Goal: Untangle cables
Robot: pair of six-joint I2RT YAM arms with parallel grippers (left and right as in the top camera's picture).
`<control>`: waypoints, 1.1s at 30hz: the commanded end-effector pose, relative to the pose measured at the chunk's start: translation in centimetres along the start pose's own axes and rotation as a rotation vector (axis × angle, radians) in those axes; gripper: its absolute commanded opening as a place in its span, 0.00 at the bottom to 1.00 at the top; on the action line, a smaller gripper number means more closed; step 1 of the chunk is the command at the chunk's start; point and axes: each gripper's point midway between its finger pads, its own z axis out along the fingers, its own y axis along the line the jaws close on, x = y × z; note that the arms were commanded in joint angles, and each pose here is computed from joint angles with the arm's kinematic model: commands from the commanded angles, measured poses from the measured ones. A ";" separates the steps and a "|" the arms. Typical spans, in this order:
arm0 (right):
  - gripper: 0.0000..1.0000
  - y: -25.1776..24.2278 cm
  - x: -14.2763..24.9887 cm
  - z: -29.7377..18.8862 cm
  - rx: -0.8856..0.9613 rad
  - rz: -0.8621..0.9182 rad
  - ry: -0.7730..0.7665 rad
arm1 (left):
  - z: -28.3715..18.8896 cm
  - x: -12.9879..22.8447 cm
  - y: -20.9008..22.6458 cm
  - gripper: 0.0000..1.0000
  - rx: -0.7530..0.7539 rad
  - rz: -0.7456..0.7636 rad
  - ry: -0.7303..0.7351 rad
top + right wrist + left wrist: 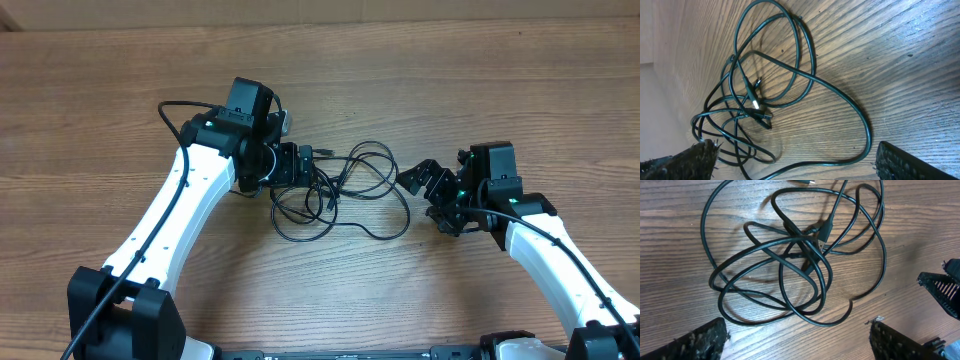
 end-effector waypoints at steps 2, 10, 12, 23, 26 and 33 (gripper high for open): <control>1.00 0.1 -0.4 -0.1 0.002 -0.011 -0.014 | 0.0 -0.2 -0.1 0.87 -0.004 0.002 -0.011; 1.00 0.1 -0.4 -0.1 0.002 -0.011 -0.014 | 0.0 -0.1 -0.3 0.89 0.000 -0.010 -0.008; 1.00 0.1 -0.4 -0.1 0.002 -0.011 -0.014 | 0.0 -0.1 -0.2 0.91 0.000 -0.025 -0.007; 1.00 4.1 1.2 -0.7 -0.202 -0.086 0.087 | 0.0 0.4 -0.1 0.96 -0.007 -0.038 0.011; 0.91 4.8 1.3 -1.9 -0.224 -0.106 0.066 | 0.0 0.4 -0.1 0.96 -0.008 -0.038 0.012; 0.94 7.8 1.8 -8.8 -0.322 -0.222 -0.129 | 0.1 0.6 -0.7 0.96 0.016 -0.031 0.022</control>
